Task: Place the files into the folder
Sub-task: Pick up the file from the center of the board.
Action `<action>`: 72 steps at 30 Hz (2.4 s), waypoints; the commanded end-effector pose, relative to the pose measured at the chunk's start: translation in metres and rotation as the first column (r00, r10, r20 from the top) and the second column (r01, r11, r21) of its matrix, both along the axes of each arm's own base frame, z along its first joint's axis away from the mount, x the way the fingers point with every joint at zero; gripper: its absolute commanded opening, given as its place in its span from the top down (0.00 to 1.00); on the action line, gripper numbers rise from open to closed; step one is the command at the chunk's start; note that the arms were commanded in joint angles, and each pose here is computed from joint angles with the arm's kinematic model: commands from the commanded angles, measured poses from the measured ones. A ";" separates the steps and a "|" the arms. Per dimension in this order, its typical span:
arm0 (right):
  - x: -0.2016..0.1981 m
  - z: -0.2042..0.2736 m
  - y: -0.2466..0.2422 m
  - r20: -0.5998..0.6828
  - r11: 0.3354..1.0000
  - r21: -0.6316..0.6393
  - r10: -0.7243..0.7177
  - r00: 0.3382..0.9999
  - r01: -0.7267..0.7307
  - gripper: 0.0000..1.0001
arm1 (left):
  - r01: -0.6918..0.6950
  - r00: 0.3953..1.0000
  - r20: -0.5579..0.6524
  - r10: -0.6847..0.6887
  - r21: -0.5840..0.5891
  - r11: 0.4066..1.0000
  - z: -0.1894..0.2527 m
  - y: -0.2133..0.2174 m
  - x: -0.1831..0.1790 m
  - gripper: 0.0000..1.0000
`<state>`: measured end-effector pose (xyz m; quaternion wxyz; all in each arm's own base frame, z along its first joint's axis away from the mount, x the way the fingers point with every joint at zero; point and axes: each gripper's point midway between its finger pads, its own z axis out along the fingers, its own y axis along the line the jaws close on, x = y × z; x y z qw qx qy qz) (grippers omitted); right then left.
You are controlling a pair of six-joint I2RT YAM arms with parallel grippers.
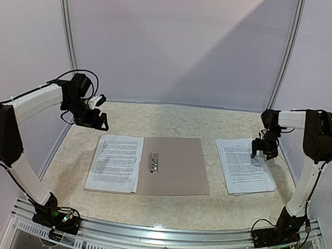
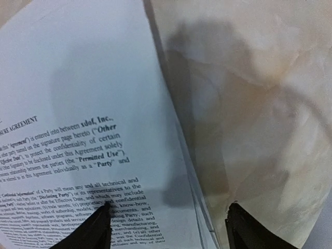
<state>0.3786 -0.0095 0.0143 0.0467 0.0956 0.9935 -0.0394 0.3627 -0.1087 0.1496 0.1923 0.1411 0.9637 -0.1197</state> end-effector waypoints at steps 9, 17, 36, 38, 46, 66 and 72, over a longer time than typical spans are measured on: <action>-0.004 -0.027 0.021 -0.022 0.990 0.132 0.049 0.999 -0.046 0.71 | 0.037 0.999 -0.016 -0.037 0.016 0.999 -0.004 -0.014 0.003 0.14; -0.004 -0.004 0.017 0.007 0.994 0.109 0.010 1.000 -0.011 0.85 | 0.050 0.998 -0.023 -0.050 0.013 0.999 -0.006 -0.018 0.001 0.14; -0.004 0.069 0.038 0.144 0.983 0.159 0.066 0.987 -0.089 1.00 | 0.184 0.982 0.044 -0.185 0.013 0.983 0.008 -0.051 -0.003 0.14; -0.006 0.079 0.047 0.160 0.976 0.184 0.086 0.983 -0.115 1.00 | 0.225 0.973 0.057 -0.224 -0.015 0.974 0.013 -0.070 -0.002 0.14; -0.012 0.104 0.067 0.189 0.946 0.307 0.049 0.981 -0.106 1.00 | 0.322 0.942 -0.017 -0.336 -0.248 0.914 0.005 -0.199 -0.002 0.14; -0.018 0.078 0.071 0.157 0.929 0.368 -0.010 0.988 -0.049 1.00 | 0.545 0.830 0.081 -0.551 -0.325 0.773 -0.089 -0.462 -0.047 0.31; -0.020 0.066 0.065 0.150 0.931 0.364 -0.029 0.988 -0.028 1.00 | 0.500 0.848 -0.014 -0.530 -0.308 0.809 -0.134 -0.459 -0.061 0.37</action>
